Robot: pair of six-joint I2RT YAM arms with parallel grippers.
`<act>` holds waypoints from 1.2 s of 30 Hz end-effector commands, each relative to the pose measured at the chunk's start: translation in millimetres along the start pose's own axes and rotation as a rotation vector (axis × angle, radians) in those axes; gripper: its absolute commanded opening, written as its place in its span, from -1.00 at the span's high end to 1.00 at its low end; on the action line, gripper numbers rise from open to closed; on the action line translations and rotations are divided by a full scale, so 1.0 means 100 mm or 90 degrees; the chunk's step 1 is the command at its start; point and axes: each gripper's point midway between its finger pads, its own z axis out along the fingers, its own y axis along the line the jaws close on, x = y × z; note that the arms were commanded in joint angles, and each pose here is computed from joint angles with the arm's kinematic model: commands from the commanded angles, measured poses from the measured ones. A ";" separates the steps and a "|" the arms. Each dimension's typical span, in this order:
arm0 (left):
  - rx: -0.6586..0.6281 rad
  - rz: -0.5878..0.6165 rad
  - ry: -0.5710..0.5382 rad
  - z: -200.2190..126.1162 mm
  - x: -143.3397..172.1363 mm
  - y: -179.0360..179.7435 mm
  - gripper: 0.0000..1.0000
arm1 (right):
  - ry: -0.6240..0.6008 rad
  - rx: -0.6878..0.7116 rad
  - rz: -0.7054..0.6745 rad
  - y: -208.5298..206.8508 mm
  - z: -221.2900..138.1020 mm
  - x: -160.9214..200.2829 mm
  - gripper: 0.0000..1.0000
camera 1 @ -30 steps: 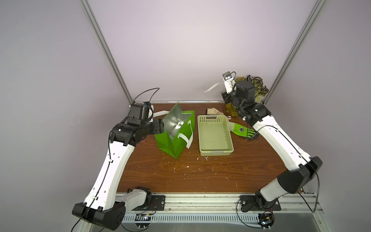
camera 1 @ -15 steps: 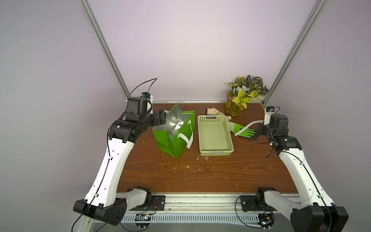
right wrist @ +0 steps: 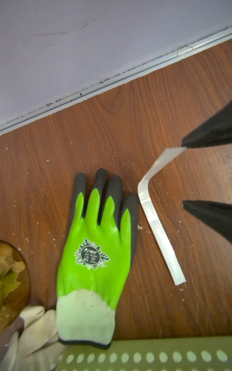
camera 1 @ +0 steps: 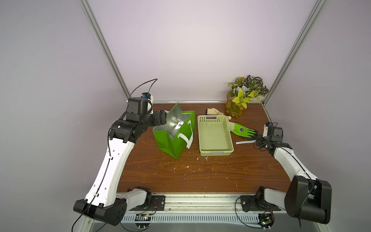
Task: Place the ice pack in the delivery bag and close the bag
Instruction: Place the adhesive seal at the center of the board, then close the delivery bag at the center of the board.
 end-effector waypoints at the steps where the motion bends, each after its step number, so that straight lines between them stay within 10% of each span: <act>1: 0.006 0.003 -0.015 -0.05 -0.05 0.00 -0.83 | -0.074 0.025 -0.013 -0.08 -0.24 -0.44 -0.49; 8: 0.010 0.013 -0.023 -0.09 -0.10 -0.02 -0.88 | -0.128 0.022 -0.038 -0.06 -0.68 -0.91 -0.98; 14: 0.035 0.008 -0.011 -0.03 -0.11 -0.10 -0.93 | -0.310 -0.259 -0.175 1.23 -1.46 -1.35 -0.94; 21: 0.083 0.017 0.048 0.29 -0.04 -0.24 -0.90 | -0.522 -0.669 -0.419 2.72 -2.42 -1.03 -0.96; 27: 0.040 0.075 0.052 0.49 -0.12 -0.11 -1.00 | -0.511 -0.776 -0.542 3.45 -2.26 -0.80 -0.98; 36: 0.117 -0.044 0.050 0.70 -0.50 0.31 -0.81 | -0.480 -0.898 -0.535 3.97 -1.75 -0.85 -0.94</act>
